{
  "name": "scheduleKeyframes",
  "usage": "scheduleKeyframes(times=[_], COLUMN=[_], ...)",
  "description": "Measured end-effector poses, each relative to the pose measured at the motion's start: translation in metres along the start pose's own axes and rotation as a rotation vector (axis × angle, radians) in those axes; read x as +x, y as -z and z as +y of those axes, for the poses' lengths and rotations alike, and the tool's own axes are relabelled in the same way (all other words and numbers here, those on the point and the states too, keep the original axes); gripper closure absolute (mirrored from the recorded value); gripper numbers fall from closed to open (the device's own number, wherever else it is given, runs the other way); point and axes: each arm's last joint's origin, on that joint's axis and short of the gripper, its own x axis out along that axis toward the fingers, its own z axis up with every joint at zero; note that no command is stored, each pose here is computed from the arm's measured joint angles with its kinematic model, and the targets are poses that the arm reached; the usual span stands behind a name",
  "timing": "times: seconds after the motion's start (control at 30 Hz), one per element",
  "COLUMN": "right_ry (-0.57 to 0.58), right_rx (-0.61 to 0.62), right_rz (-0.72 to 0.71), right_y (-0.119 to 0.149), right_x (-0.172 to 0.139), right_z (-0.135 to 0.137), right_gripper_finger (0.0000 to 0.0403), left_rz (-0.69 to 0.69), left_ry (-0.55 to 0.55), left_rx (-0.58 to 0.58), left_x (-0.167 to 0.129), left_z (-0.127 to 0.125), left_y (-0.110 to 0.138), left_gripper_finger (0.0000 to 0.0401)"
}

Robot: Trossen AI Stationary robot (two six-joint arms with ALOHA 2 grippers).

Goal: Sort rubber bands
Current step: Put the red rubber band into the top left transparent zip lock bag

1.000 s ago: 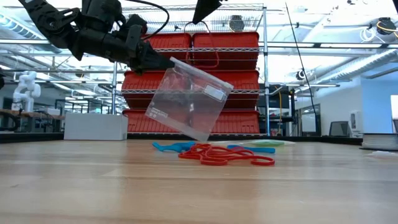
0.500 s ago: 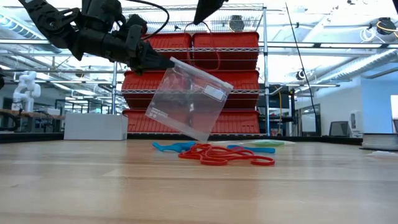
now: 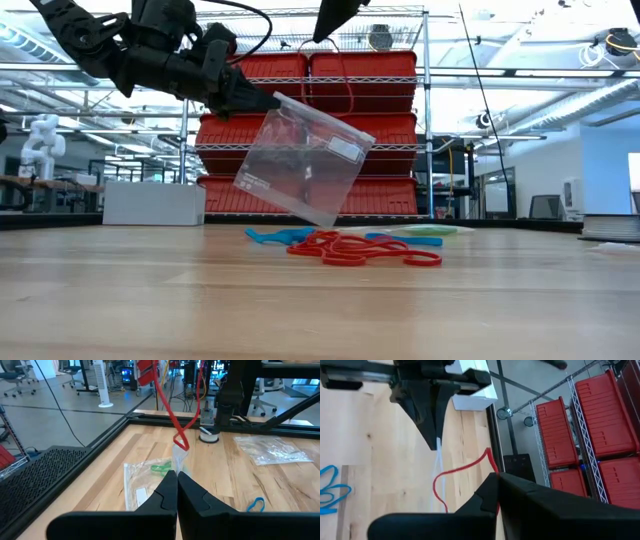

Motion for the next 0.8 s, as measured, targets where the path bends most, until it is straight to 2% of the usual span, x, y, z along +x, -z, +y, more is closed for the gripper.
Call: scheduleKeyframes(times=[0.53,0.8], right_ry=[-0.094,-0.133], right_rx=[0.033,-0.045], right_rz=[-0.001,0.015], right_y=[0.003,0.010], right_x=[0.005,0.016], right_z=[-0.002,-0.005], right_gripper_finger=[0.0403,0.0403], left_rz=[0.000,0.000], left_ry=[0.000,0.000], left_rx=[0.000,0.000], left_x=[0.000,0.000], left_z=[0.000,0.000], left_y=[0.000,0.000], left_gripper_finger=[0.0401,0.0401])
